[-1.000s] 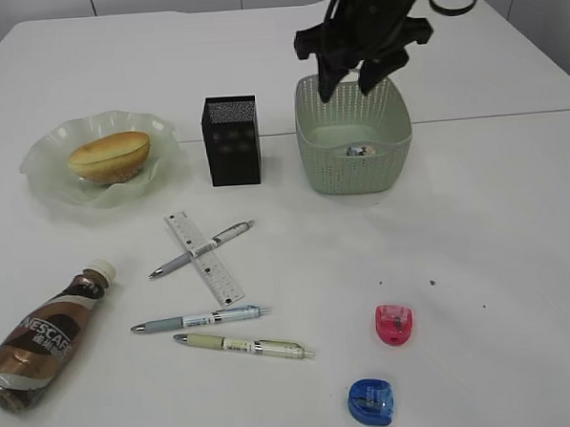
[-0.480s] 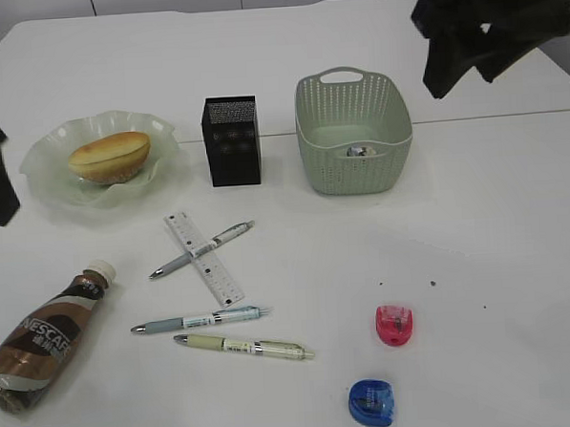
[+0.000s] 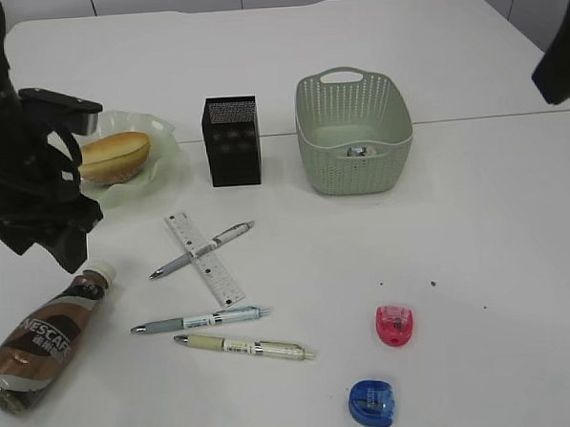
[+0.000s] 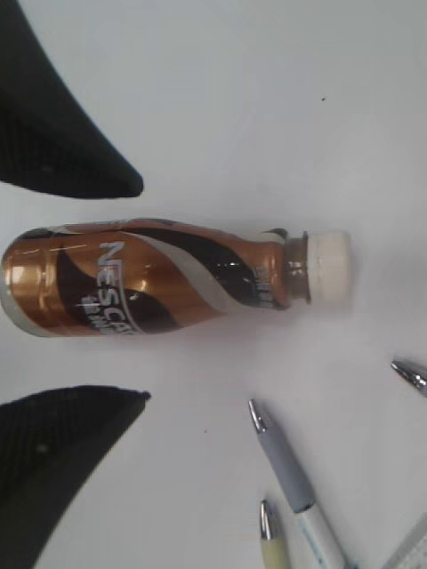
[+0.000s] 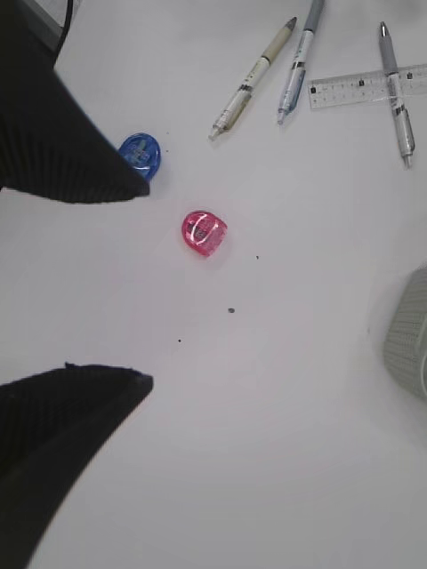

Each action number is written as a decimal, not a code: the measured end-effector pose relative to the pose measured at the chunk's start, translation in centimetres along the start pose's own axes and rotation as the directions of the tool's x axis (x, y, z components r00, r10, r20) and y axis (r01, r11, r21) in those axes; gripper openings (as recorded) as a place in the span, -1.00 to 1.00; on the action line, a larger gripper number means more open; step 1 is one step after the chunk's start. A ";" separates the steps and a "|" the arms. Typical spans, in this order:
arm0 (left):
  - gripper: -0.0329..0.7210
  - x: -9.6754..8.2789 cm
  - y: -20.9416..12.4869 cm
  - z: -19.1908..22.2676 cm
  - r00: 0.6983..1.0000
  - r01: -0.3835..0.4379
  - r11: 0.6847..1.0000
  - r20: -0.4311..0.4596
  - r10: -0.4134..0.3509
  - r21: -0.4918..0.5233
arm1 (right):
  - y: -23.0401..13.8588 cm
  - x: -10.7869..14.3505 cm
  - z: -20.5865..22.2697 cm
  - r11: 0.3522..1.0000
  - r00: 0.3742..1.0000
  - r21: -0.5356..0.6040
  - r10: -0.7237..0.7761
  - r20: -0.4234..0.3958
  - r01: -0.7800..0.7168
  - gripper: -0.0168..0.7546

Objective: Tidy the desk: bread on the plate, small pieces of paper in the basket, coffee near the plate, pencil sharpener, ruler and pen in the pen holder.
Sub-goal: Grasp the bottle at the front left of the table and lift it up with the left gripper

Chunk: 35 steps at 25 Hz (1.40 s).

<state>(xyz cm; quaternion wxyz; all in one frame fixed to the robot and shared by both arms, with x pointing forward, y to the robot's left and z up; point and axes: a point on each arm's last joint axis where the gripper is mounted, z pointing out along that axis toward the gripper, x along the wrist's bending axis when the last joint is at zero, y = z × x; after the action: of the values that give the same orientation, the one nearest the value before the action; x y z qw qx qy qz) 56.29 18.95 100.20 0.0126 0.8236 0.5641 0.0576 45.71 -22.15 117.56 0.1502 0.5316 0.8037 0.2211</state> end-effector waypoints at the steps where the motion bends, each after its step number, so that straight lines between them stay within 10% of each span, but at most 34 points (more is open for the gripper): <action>1: 0.38 0.0 0.3 0.8 1.000 -0.002 1.000 -0.003 0.002 0.013 | -0.6 0.1 -0.3 1.000 1.000 -0.004 0.000 0.000 0.000 0.15; 35: 0.20 1.2 1.2 11.1 0.996 0.072 0.973 0.036 -0.082 0.219 | -4.2 0.2 -3.0 0.998 1.000 -0.059 -0.009 0.029 0.011 0.15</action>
<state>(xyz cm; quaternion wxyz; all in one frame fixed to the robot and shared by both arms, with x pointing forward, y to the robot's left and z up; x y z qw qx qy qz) 59.06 20.14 89.39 -0.0625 0.7986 0.5981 -0.0234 40.96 -23.99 117.98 0.1784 0.5260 0.7972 0.2364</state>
